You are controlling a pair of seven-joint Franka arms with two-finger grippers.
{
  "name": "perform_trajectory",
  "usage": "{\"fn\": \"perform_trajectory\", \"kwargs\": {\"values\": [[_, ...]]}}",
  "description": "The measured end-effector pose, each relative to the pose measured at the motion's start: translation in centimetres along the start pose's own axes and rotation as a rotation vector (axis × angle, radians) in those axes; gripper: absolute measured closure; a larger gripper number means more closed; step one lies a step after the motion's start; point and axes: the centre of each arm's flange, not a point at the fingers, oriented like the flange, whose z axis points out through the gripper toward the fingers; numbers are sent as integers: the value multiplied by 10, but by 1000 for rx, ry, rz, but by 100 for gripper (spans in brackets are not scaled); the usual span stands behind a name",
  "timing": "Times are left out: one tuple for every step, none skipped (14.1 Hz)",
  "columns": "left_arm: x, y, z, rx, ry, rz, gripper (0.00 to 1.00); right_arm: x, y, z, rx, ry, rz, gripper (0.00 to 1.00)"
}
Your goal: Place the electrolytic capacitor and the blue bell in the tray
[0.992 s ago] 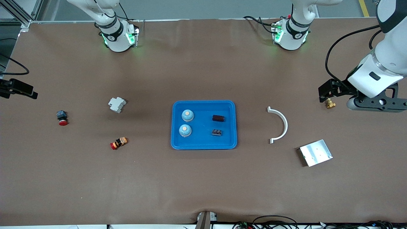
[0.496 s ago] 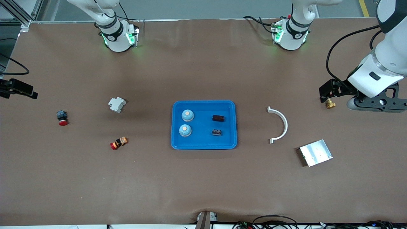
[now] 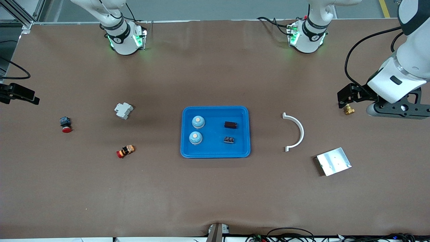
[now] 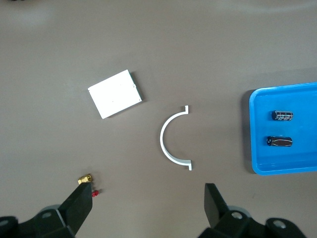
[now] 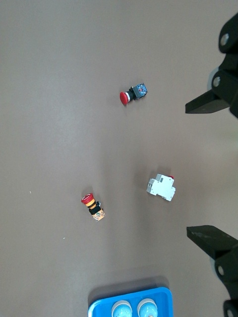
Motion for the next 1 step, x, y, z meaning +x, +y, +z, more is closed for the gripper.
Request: {"fn": "perform_trajectory", "kwargs": {"values": [[0,0,0,0,0,0,0,0,1,0,0,0,1,0]]}}
